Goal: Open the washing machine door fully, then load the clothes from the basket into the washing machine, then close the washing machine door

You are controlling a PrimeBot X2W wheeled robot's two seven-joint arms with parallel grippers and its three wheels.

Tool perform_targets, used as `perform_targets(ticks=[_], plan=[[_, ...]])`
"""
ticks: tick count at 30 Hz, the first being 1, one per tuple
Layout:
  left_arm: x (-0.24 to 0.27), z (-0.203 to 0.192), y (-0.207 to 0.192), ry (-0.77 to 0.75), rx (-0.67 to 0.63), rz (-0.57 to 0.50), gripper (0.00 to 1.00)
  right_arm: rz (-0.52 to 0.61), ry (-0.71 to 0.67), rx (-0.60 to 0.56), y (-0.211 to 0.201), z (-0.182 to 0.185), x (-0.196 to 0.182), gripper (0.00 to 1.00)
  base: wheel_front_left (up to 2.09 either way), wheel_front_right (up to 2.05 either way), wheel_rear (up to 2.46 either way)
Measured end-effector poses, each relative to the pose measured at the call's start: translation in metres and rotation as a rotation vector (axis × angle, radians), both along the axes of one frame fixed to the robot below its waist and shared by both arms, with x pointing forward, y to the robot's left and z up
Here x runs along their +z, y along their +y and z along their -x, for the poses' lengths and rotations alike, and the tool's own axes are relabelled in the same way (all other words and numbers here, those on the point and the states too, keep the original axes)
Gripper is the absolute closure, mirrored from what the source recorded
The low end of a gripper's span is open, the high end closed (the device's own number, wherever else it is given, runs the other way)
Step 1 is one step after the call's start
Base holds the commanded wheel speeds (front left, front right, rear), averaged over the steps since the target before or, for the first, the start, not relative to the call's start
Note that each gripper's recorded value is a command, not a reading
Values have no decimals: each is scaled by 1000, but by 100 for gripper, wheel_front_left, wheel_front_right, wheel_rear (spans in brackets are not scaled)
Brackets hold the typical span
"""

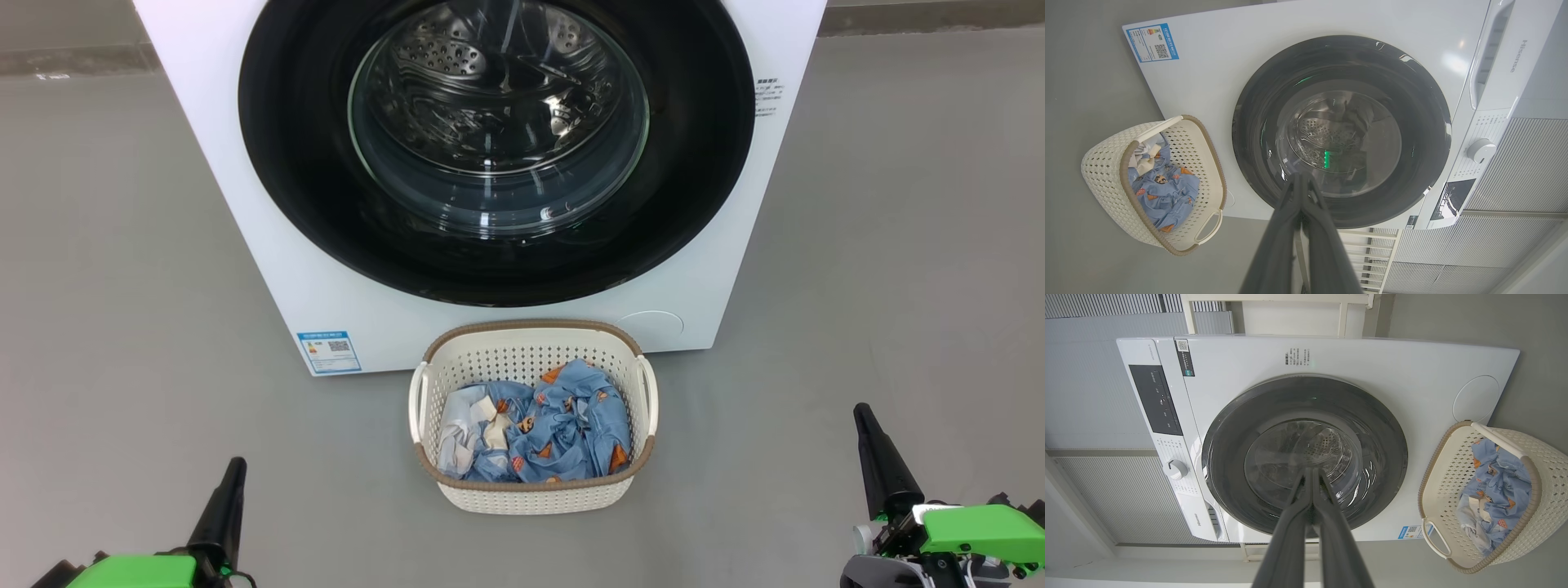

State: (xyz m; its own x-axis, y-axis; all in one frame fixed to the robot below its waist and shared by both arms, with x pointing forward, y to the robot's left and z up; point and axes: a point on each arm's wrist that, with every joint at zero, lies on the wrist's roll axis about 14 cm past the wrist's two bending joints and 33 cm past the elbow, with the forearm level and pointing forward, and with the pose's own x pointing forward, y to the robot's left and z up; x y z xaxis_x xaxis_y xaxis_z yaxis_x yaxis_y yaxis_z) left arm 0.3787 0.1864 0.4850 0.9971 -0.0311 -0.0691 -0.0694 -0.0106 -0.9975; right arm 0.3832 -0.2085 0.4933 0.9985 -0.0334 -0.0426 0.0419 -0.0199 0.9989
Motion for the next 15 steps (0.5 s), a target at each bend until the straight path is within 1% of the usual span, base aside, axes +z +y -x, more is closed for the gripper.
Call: perform_targets(ticks=[15], plan=[[0,0,0,0,0,0,100,0,0,0,0,0,0,100,0,0,0]])
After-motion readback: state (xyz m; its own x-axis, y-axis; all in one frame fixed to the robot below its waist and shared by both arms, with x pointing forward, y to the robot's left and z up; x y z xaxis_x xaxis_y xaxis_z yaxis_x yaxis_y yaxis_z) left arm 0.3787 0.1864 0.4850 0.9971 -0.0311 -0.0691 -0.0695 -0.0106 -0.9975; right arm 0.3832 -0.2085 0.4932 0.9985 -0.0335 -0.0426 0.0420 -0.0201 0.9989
